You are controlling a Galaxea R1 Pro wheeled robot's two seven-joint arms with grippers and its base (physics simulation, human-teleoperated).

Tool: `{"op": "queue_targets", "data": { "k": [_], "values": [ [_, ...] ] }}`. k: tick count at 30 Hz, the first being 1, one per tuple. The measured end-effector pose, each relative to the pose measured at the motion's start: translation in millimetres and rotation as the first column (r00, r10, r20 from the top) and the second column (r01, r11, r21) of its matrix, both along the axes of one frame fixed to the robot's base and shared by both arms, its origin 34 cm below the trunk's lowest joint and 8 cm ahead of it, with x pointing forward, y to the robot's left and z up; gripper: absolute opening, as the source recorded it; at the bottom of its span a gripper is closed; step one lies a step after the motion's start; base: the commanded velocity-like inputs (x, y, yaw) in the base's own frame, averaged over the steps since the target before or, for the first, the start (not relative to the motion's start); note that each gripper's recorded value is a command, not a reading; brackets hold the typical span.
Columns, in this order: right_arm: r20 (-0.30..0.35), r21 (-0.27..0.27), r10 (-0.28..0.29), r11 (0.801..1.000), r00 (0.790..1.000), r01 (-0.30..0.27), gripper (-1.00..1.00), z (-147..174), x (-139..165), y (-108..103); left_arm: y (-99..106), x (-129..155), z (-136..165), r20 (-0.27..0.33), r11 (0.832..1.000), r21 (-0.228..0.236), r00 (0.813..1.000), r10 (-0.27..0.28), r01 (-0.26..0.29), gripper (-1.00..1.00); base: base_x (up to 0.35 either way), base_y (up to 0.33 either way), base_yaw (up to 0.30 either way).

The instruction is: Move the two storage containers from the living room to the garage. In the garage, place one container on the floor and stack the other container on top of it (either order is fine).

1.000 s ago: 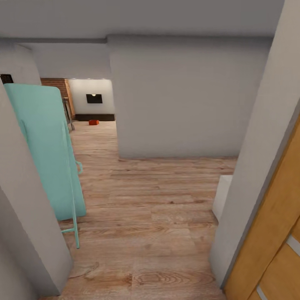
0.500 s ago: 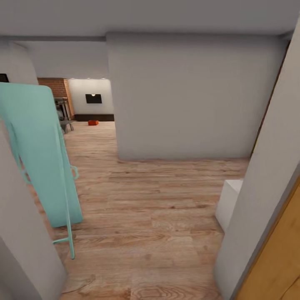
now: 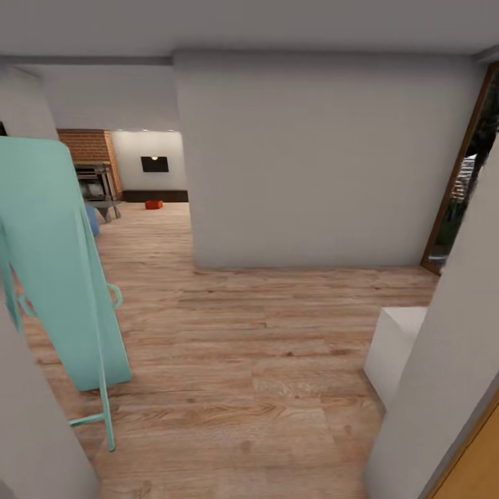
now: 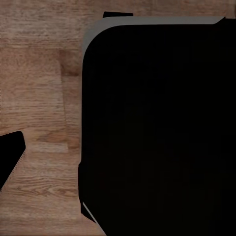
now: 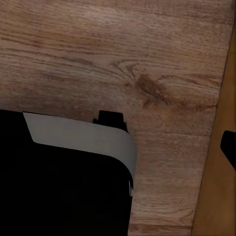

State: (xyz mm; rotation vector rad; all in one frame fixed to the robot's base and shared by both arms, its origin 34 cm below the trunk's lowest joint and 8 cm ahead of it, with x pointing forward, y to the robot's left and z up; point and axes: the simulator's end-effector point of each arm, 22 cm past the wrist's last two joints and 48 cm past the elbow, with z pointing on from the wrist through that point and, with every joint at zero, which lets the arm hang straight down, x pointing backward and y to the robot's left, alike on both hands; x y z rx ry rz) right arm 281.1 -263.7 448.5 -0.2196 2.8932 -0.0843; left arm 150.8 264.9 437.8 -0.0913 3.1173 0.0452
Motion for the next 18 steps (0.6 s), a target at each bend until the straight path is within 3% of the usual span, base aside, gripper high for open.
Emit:
{"op": "queue_targets", "data": {
  "k": [18],
  "values": [
    [0.000, 0.001, 0.000, 1.000, 1.000, 0.000, 1.00, 0.0, -0.2, 0.9, 0.0, -0.1, 0.0, -0.001, 1.000, 0.000, 1.000, 0.000, 0.000, 1.00, 0.245, 0.000, 0.000]
  ]
}}
